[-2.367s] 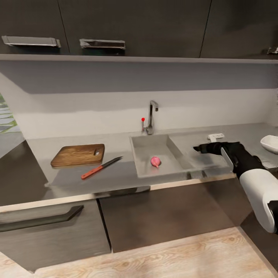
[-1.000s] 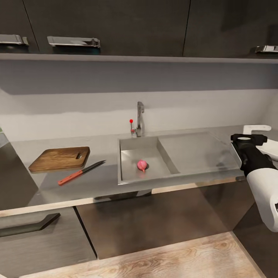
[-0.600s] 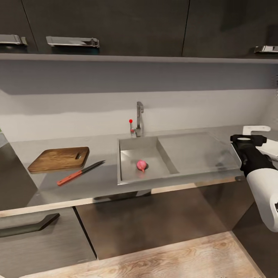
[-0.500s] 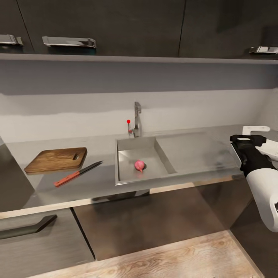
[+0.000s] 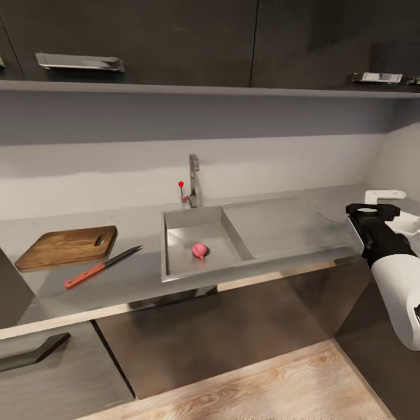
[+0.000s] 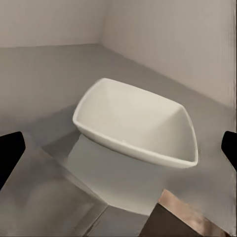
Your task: In the kitchen, take the Vidalia onion out of the sink, dice it on the chopping board with the paring knife, put the diced onion into the bowl on the countertop, then place both the paring knife and the chopping board into the sink.
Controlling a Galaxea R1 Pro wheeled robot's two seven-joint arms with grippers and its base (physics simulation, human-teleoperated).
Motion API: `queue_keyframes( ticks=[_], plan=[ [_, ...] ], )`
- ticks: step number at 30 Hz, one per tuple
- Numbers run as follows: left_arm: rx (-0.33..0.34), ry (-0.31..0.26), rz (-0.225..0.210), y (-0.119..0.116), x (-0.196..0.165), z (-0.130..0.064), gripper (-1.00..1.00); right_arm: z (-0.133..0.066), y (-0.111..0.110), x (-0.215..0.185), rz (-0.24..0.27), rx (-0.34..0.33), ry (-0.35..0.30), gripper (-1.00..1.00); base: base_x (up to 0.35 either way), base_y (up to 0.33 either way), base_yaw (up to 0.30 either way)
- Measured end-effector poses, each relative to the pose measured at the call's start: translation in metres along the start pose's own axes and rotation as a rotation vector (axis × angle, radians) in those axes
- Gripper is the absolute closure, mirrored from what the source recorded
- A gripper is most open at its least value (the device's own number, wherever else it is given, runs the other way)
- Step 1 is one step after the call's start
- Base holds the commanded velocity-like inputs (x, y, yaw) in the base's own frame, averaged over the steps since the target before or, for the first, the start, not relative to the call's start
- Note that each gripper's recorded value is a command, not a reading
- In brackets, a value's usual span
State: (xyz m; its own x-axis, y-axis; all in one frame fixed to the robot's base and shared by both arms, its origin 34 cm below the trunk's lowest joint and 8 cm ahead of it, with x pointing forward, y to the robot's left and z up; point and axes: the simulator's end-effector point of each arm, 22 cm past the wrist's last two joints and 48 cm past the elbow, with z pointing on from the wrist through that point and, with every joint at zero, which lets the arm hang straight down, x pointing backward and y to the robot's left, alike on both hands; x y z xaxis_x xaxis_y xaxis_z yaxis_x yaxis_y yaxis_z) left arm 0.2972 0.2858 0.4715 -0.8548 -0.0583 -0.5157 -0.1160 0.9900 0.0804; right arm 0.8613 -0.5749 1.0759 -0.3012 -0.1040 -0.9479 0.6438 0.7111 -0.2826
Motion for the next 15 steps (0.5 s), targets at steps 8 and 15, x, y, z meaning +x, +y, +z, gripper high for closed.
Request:
queue_keyframes(
  ticks=[8, 15],
  plan=[
    [0.000, 0.000, 0.000, 0.0000, 0.0000, 0.0000, -1.00, 0.0000, 0.0002, 0.0000, 0.000, -0.001, 0.000, -1.00, 0.000, 0.000, -0.243],
    [0.000, 0.000, 0.000, 0.0000, -0.0001, 0.0000, -1.00, 0.0000, 0.0003, 0.0001, 0.000, -0.001, 0.000, -1.00, 0.000, 0.000, -0.244]
  ],
)
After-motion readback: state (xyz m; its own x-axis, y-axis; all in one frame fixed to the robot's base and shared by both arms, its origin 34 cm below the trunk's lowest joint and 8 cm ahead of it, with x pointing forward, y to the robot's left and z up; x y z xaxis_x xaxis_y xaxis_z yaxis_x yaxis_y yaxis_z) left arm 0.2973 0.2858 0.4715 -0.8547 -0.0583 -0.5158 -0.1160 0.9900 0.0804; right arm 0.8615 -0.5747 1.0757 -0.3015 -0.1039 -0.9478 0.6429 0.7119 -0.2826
